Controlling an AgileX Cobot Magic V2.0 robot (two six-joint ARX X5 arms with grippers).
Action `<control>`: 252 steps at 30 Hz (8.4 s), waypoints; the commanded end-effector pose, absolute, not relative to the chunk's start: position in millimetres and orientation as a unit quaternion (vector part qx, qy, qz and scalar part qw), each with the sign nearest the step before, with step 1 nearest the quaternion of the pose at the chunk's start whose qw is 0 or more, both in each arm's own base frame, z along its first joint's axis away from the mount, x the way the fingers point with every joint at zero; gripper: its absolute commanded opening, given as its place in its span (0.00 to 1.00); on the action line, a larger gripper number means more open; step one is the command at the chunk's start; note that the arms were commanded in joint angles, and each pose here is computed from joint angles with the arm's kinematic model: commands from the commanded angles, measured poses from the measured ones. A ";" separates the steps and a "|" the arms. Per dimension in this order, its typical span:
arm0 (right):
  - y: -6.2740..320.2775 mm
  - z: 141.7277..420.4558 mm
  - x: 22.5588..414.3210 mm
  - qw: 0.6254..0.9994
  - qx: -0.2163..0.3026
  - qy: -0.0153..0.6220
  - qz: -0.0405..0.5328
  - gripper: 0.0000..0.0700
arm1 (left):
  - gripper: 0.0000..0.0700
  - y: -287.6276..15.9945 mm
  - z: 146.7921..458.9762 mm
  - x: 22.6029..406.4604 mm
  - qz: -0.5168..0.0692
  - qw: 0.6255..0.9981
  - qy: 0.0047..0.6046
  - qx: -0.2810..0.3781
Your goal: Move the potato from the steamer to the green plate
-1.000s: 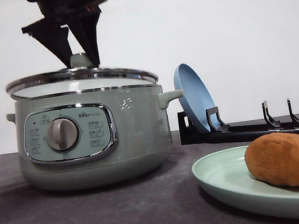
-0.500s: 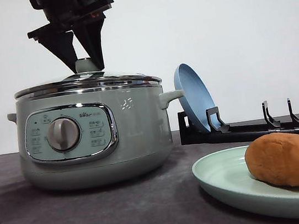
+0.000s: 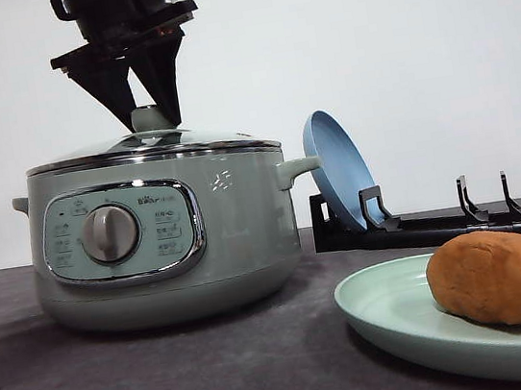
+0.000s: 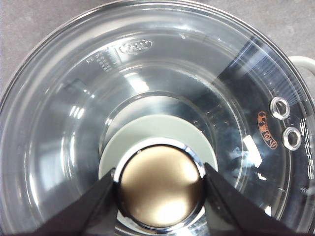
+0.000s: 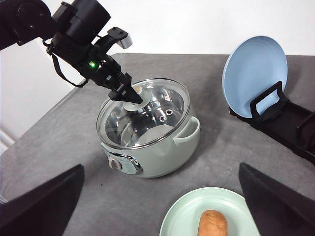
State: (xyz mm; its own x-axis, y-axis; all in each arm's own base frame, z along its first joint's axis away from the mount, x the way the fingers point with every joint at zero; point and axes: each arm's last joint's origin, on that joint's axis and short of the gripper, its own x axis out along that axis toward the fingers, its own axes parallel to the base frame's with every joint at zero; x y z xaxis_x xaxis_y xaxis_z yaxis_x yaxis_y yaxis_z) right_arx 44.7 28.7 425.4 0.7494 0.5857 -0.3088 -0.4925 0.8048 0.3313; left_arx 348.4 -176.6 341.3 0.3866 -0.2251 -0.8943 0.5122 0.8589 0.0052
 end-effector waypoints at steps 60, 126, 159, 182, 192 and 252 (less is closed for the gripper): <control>27.0 420.7 40.9 0.927 0.035 0.218 0.302 0.91 | 1.00 -47.2 401.1 85.7 -0.281 0.939 0.198 0.022; 40.1 389.4 70.1 0.936 0.038 0.222 0.272 0.00 | 0.02 -33.2 377.7 80.0 -0.226 0.954 0.199 0.007; 40.1 389.4 70.1 0.935 0.038 0.222 0.272 0.00 | 0.02 -4.5 155.2 96.4 -0.015 0.996 0.059 -0.060; 40.1 389.4 70.1 0.936 0.038 0.222 0.272 0.00 | 0.02 -4.7 150.0 95.6 -0.013 0.993 0.087 -0.076; 40.1 389.4 70.1 0.935 0.038 0.222 0.272 0.00 | 0.02 -4.7 150.0 95.6 -0.013 0.993 0.087 -0.076; 28.5 391.1 65.0 0.967 0.005 0.189 0.169 0.00 | 0.02 -4.7 150.0 95.6 -0.013 0.993 0.087 -0.076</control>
State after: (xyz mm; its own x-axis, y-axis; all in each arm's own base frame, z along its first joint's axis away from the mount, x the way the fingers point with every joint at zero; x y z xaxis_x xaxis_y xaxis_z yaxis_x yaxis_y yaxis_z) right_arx 67.5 30.2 386.9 0.8576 0.3349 -0.3904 -0.3273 0.9408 0.0882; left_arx 94.7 -4.5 156.5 0.9872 -0.0402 -0.1546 0.0171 0.9888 -0.1481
